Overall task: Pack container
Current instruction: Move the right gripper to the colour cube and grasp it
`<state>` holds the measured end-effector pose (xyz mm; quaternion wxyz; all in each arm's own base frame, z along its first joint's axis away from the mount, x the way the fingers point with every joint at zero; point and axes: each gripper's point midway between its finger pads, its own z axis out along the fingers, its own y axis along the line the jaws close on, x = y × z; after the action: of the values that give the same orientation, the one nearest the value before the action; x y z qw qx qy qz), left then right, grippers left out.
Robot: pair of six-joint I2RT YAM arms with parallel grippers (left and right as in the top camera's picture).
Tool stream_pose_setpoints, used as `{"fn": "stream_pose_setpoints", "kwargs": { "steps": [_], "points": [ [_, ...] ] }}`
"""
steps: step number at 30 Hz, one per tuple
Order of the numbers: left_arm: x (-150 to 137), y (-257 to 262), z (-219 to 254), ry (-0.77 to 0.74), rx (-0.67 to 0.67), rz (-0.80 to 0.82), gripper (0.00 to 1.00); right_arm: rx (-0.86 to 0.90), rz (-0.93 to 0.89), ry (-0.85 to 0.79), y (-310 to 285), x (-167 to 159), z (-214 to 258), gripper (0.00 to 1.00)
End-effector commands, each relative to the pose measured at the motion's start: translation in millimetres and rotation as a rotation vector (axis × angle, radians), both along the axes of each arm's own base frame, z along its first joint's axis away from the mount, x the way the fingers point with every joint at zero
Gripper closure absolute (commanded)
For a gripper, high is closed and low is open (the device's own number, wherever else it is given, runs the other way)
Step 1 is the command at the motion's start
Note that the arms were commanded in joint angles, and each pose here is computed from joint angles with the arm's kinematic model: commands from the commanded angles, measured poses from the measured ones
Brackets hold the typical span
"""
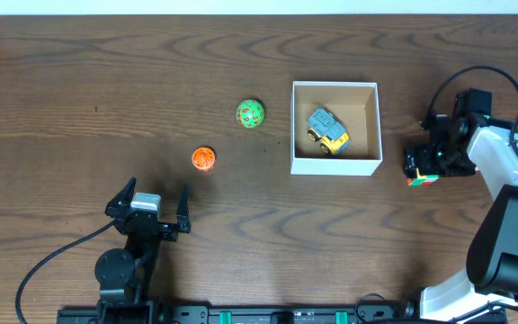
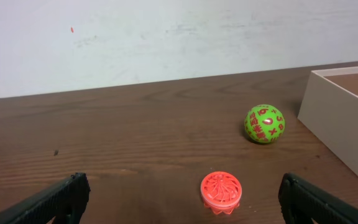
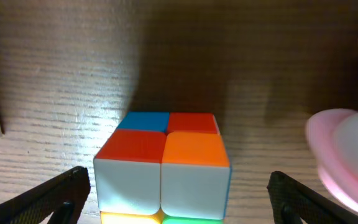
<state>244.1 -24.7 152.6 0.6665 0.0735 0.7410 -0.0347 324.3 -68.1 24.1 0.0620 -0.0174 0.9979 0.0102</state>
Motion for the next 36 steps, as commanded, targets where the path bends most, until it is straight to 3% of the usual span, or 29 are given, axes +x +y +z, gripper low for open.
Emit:
{"fn": "stream_pose_setpoints", "kwargs": {
  "steps": [1, 11, 15, 20, 30, 36],
  "points": [
    [-0.7, 0.0, -16.4, 0.048, 0.004, -0.003, 0.02, 0.011, 0.006, 0.014, 6.2, -4.5, -5.6, 0.07],
    [-0.7, 0.0, -16.4, 0.048, 0.004, -0.003, 0.02, 0.007, 0.006, 0.001, 5.4, -1.5, -7.0, 0.16],
    [-0.7, 0.0, -16.4, 0.048, 0.004, -0.003, 0.02, 0.006, 0.006, -0.003, 5.1, -0.4, -6.9, 0.33],
    [-0.7, 0.0, -16.5, 0.049, 0.004, -0.003, 0.02, 0.006, 0.006, -0.005, 5.1, 0.1, -6.8, 0.44],
    [-0.7, 0.0, -16.4, 0.048, 0.004, -0.003, 0.02, 0.008, -0.026, -0.016, 4.2, 4.7, -2.5, 0.54],
    [-0.7, 0.0, -16.5, 0.049, 0.004, -0.003, 0.02, 0.002, -0.034, -0.049, -0.2, 24.4, 29.2, 0.56]
  ]
}}
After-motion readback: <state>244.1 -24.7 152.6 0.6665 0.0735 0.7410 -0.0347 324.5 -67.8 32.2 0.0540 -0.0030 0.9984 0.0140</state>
